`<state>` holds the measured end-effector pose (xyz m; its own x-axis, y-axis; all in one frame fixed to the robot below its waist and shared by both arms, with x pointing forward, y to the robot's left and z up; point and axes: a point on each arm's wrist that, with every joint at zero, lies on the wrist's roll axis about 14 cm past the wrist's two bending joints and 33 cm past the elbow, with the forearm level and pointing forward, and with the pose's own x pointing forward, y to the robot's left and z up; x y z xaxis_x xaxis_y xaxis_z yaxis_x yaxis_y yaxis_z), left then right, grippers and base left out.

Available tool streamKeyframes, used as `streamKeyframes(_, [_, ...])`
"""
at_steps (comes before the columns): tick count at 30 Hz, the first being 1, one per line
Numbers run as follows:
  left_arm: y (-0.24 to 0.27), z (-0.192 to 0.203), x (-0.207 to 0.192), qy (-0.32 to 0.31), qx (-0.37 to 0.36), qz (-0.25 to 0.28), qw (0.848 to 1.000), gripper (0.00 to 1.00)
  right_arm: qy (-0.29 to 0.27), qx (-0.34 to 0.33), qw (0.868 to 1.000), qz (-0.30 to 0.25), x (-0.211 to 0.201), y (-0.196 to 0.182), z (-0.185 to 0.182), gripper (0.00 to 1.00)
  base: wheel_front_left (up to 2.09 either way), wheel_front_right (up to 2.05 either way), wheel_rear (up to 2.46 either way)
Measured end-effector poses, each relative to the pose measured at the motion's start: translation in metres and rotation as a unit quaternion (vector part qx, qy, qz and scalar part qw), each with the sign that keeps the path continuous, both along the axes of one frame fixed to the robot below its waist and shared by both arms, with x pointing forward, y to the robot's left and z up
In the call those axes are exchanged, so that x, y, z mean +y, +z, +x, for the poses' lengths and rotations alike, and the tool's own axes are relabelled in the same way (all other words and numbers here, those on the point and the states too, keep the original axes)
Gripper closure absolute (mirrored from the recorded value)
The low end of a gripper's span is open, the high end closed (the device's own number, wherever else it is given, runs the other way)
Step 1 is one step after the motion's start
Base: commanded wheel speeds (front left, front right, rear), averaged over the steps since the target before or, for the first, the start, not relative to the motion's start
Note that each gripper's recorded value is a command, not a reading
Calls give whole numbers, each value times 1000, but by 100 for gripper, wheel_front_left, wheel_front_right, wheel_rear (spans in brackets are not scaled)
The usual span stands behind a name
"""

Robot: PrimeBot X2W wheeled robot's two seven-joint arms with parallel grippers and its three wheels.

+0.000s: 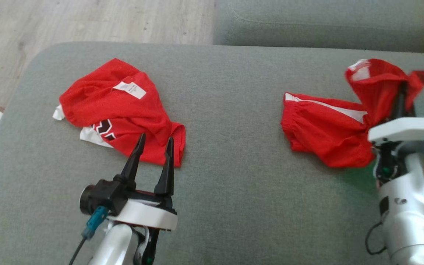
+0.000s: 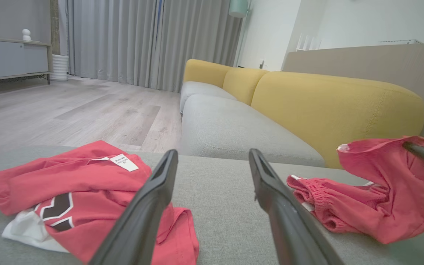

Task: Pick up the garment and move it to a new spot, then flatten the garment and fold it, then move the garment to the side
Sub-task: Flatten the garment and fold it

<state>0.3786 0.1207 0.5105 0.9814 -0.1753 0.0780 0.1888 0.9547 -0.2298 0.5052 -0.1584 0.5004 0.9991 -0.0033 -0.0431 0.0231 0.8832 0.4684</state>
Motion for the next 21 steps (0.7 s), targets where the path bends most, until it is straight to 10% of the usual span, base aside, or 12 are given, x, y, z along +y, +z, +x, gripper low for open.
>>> streamKeyframes(21, [-12, -17, 25, 39, 19, 1, 999, 0, 203, 51, 977, -38, 130, -40, -27, 100, 0, 0, 0])
